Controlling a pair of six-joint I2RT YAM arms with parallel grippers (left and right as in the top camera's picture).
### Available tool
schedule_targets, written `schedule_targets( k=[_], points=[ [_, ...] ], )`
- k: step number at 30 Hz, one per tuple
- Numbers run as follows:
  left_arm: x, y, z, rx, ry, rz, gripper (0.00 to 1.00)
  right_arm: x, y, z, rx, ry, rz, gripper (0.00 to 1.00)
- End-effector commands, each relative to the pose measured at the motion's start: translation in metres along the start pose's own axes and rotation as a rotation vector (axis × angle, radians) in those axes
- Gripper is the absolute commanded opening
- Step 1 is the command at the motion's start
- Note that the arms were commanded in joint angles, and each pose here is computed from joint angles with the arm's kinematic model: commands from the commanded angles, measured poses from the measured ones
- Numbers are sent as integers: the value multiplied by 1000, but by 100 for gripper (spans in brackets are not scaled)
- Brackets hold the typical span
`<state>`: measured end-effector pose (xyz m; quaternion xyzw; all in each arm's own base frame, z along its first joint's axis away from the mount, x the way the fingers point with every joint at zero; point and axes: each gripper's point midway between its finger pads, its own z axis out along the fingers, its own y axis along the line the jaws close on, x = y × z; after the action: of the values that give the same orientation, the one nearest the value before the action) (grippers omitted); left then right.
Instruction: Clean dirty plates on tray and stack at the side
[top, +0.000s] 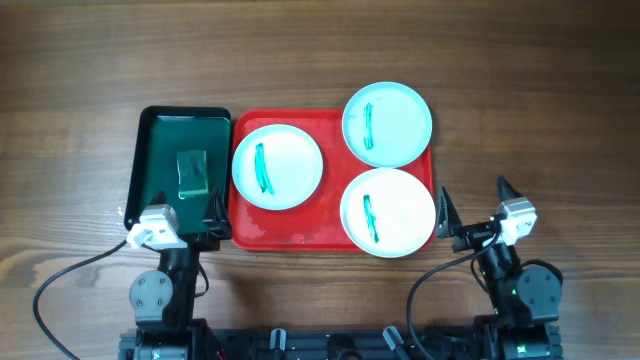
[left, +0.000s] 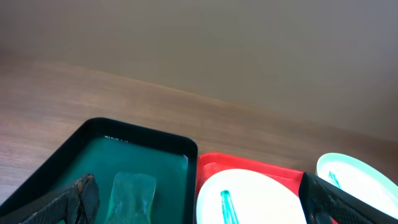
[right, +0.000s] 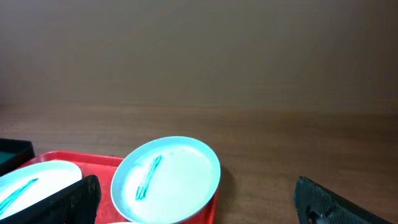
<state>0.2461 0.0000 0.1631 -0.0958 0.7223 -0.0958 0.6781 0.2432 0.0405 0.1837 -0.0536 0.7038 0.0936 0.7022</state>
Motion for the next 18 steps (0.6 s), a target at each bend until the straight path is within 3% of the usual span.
schedule_targets(
  k=[1, 8, 18],
  points=[
    [-22, -2, -5, -11, -30, -19, 100, -12, -1, -1, 10, -27, -31, 100],
    [-61, -8, -14, -58, 28, -20, 100, -27, 5, -3, -17, -49, -3, 100],
    [-109, -21, 0, -146, 337, -23, 99, -65, 21, 21, -108, 132, 46, 100]
  ],
)
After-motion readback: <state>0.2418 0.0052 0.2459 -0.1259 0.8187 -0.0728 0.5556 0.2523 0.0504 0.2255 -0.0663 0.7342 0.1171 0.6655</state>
